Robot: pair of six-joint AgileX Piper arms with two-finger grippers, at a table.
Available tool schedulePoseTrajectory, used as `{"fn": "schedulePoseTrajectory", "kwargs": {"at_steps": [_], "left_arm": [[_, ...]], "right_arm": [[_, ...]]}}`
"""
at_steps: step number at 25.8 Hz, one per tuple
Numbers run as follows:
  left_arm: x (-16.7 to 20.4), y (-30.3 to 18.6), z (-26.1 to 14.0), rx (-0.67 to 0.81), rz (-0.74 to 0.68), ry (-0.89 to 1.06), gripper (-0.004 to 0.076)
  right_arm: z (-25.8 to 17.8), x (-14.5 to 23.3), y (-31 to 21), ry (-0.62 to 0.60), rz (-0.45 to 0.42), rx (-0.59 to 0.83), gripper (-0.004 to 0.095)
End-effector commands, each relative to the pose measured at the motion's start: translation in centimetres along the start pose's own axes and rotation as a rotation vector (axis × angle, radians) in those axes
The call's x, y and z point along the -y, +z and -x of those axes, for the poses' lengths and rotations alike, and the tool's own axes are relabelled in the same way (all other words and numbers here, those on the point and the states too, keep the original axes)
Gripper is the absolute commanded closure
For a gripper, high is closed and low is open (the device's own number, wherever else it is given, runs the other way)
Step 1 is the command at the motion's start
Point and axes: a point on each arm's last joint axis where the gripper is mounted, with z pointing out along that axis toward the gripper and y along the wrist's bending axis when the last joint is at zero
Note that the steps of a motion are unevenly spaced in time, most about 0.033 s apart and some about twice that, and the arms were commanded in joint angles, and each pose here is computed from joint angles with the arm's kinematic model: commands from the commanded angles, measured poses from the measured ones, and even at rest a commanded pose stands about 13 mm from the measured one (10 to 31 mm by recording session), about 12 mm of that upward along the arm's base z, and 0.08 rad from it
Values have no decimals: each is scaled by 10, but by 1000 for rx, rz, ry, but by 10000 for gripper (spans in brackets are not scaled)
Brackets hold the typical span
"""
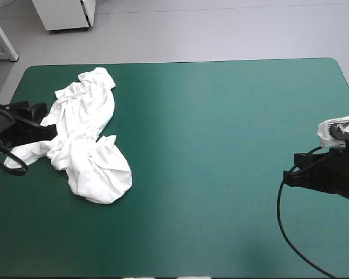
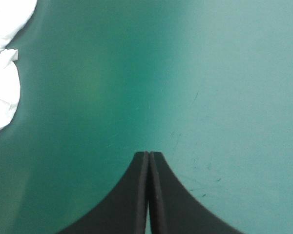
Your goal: Fold the cloth
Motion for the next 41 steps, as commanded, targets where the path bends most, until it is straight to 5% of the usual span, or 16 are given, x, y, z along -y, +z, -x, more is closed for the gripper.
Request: {"fn": "schedulePoseTrajectory", "kwargs": {"at_steps": [1, 16, 37, 39, 41], "left_arm": [[2, -7, 22, 67, -14, 6, 265], [-51, 149, 18, -358, 189, -9, 251], [-92, 365, -123, -779, 205, -188, 252], [-97, 371, -137, -837, 211, -202, 321], [-95, 373, -144, -877, 183, -191, 638]], "right_arm": [[14, -1, -5, -3, -5, 136, 927], [19, 1, -2, 0, -11, 156, 927], [16, 3, 10, 14, 1, 45, 927], [16, 3, 10, 14, 1, 45, 927], [16, 4, 10, 13, -2, 51, 927]]}}
